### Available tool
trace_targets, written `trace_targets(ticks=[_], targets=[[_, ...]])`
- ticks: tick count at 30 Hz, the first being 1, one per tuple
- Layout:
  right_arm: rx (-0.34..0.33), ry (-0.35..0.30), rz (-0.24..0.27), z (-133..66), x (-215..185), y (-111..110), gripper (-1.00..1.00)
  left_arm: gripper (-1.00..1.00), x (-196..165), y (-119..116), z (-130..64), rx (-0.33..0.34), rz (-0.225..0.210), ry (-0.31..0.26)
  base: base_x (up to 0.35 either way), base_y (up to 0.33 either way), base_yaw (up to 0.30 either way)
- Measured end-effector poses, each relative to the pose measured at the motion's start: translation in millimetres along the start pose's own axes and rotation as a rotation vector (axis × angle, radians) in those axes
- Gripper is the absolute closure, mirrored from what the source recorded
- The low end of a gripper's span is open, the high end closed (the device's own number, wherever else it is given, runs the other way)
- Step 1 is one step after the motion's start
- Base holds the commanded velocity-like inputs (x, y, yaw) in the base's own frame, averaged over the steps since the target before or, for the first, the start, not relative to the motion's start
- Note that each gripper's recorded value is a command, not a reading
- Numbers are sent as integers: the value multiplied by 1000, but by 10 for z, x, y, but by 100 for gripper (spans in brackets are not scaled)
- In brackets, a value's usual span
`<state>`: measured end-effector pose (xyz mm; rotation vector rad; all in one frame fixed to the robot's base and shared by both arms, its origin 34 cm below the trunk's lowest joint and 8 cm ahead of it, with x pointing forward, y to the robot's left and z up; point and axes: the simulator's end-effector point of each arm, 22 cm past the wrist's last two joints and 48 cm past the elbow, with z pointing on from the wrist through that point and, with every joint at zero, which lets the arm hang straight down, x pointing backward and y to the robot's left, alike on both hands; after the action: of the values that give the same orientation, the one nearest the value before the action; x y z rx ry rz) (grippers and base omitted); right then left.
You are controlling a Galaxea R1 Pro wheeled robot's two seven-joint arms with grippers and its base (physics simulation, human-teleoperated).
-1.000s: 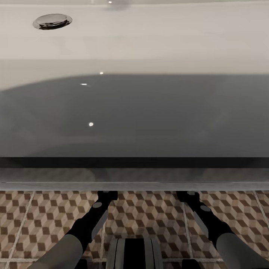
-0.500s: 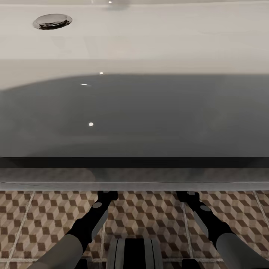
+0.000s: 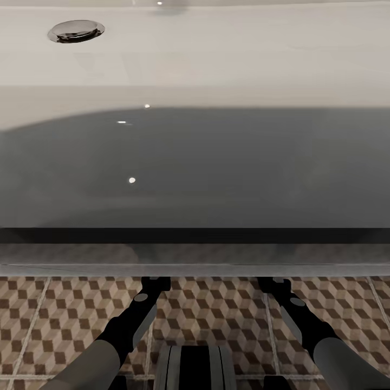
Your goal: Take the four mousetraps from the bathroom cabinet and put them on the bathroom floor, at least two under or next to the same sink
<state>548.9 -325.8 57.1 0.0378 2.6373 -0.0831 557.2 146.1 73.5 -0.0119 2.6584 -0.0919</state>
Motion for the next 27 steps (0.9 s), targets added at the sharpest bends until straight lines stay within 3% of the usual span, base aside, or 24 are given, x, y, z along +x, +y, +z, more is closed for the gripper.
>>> trace_targets(ticks=[27], targets=[[8,-3,-2,0,-7,-19,100,100,108,-14,-3,2,8,46,0,0,0]])
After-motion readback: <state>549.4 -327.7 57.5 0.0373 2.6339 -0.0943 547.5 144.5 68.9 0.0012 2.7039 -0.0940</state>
